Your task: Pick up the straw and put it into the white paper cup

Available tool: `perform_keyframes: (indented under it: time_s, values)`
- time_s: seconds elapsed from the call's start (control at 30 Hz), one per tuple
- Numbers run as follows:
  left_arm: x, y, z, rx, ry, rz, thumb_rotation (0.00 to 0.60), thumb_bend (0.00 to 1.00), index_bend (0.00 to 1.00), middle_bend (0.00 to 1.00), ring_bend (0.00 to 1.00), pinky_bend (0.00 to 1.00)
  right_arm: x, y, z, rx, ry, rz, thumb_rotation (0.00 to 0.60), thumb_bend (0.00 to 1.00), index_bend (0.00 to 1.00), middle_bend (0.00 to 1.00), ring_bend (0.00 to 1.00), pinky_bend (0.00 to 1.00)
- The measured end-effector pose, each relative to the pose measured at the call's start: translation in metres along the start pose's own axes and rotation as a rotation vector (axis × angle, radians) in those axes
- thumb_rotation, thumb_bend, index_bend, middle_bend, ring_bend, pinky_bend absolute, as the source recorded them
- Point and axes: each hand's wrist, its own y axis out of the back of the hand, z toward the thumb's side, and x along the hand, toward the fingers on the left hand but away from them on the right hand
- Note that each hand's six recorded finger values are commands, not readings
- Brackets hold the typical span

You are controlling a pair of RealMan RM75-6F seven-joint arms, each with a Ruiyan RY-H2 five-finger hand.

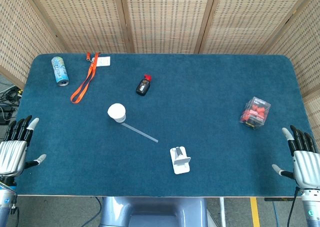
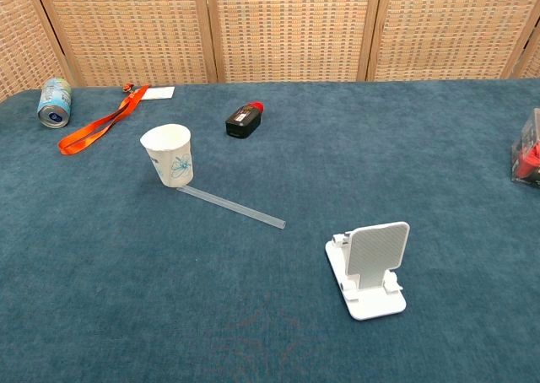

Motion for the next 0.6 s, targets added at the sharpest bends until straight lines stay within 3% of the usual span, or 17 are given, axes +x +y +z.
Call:
perform_keyframes:
  time_s: [0.6]
  values:
    - [0.0018,-0.0025,0.0027,0.0,-0.018,-0.02,0.6,0.15,0.0,0.0,0.0,0.0,0.0001,0.0009,-0.0018,-0.003,-0.005,-0.004,0.6,0.06,0.04,0.0,0.0,0.0]
